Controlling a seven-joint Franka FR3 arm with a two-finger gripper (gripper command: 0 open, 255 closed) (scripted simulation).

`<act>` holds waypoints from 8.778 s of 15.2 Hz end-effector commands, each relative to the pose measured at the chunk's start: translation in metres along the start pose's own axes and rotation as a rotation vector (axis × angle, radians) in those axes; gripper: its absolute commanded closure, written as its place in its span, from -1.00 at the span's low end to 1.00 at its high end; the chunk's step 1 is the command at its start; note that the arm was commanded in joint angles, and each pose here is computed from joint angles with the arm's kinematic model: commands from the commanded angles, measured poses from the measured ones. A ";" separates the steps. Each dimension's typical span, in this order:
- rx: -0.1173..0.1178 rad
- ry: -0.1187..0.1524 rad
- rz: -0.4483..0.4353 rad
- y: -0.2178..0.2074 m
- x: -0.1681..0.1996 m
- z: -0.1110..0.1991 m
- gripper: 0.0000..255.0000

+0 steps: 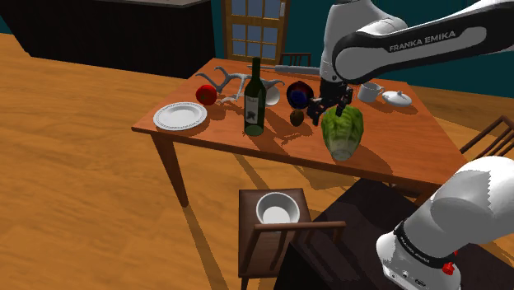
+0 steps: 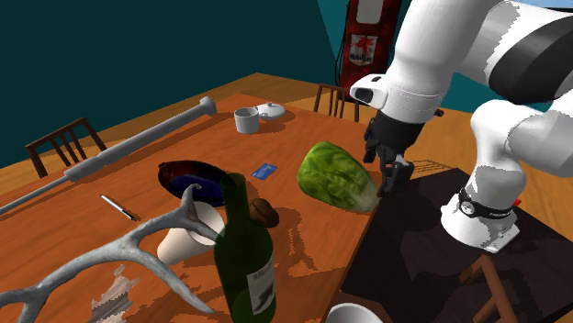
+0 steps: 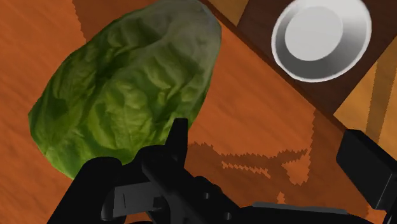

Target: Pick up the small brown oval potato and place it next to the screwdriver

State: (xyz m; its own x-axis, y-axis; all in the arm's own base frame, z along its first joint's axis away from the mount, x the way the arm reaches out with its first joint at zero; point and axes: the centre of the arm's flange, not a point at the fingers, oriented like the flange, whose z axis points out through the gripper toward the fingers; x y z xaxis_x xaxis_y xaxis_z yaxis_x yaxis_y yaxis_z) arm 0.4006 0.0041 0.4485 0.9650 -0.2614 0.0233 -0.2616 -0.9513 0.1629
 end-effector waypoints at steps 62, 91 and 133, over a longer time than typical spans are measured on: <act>0.007 0.193 0.593 0.038 0.202 0.092 1.00; 0.007 0.193 0.593 0.210 0.265 0.038 1.00; 0.007 0.193 0.593 0.360 0.329 0.214 1.00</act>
State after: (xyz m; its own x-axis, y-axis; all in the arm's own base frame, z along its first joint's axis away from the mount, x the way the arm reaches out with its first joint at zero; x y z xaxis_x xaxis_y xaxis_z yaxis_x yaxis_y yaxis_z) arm 0.6201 -0.4591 0.3096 0.6414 -0.7122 0.2853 -0.7537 -0.6543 0.0612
